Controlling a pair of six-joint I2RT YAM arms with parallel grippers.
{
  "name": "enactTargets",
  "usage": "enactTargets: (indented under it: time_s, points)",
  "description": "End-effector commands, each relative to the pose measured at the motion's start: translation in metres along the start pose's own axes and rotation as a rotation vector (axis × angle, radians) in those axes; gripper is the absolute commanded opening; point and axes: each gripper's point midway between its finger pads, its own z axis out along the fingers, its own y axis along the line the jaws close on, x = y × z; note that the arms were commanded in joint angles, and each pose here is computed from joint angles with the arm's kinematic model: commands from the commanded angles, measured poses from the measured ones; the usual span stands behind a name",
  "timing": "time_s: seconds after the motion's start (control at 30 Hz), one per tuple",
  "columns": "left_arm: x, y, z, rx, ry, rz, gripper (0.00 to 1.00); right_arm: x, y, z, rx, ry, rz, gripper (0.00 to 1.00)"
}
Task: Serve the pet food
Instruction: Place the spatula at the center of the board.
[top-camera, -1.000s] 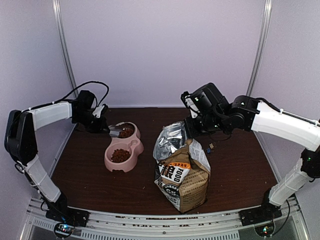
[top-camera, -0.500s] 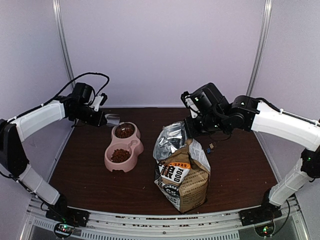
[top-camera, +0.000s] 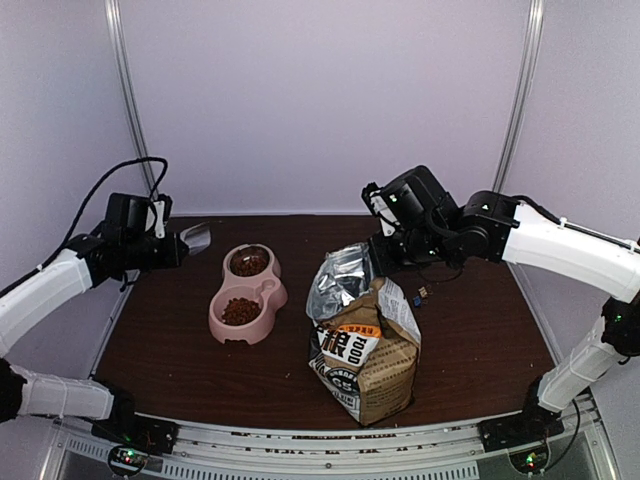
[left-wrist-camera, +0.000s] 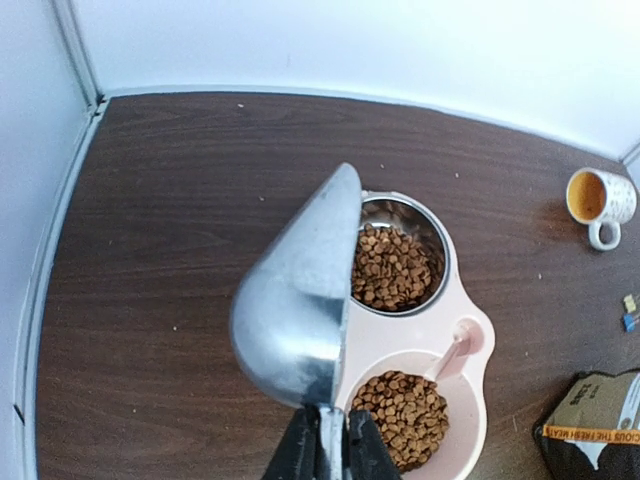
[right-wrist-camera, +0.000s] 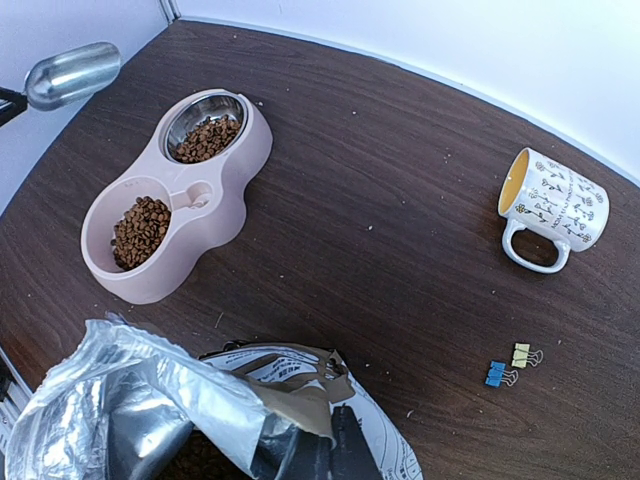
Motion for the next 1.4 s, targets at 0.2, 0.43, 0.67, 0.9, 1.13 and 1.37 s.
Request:
enactTargets:
  time_s: [0.2,0.43,0.67,0.9,1.13,1.37]
  points:
    - [0.077,0.074,-0.001,-0.196,-0.148,-0.477,0.00,-0.016,-0.014,-0.001,0.044,-0.081,0.050,0.00]
    - [0.136,0.094,0.008,-0.260,-0.110,-0.561,0.00,-0.014,-0.012,0.000,0.034,-0.077,0.053,0.00]
    - [0.181,0.088,0.027,-0.221,0.027,-0.558,0.02,-0.017,-0.009,0.003,0.024,-0.079,0.058,0.00]
    - [0.207,0.083,0.035,-0.190,0.101,-0.567,0.17,-0.016,-0.008,0.004,0.022,-0.073,0.056,0.00]
    - [0.215,0.079,0.039,-0.174,0.141,-0.558,0.36,-0.015,-0.008,0.004,0.022,-0.072,0.057,0.00]
    - [0.206,0.085,0.033,-0.216,0.119,-0.534,0.72,-0.016,-0.009,0.002,0.025,-0.075,0.052,0.00]
